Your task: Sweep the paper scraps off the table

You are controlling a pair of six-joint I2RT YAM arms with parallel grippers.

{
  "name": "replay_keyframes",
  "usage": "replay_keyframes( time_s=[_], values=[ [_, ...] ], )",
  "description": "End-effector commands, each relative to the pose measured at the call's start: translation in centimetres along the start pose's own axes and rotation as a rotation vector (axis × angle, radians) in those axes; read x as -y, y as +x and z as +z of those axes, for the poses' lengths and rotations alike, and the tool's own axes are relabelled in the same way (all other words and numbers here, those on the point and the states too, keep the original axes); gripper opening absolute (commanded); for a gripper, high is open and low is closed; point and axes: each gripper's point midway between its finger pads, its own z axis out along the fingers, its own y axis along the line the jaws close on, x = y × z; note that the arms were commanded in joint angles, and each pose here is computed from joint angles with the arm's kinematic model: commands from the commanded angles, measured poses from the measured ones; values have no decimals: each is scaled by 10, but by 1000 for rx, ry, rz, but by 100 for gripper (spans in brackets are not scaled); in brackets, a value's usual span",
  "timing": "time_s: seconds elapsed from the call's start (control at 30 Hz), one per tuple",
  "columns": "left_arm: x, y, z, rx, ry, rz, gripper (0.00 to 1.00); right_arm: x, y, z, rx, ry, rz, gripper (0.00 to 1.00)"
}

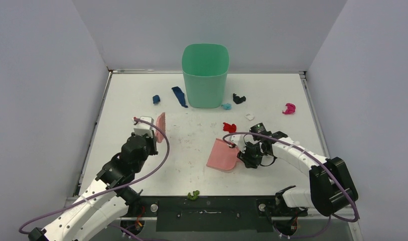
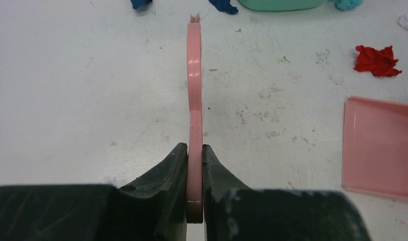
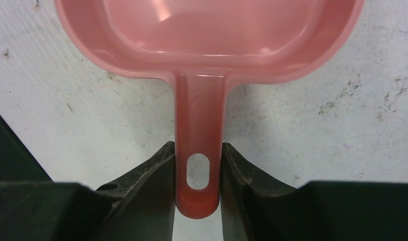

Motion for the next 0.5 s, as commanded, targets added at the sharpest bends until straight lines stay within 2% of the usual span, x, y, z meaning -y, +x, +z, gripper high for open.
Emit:
replay_keyframes(
  time_s=[0.0,0.07,0.23,0.33,0.47],
  values=[
    [30,-46,-14,38,142,-55,0,16,-25,-14,70,53,4,27],
    [55,-52,-27,-48,264,-106,0,19,-33,-24,101,91,3,24],
    [138,-56,-86,-276,717,-256,0,35,-53,-59,173,228,35,19],
    [159,-42,-113,-395,823,-277,0,45,-59,-72,210,305,78,17],
    [171,-4,-134,-589,854,-183,0,54,-50,-69,215,327,144,15]
  ],
)
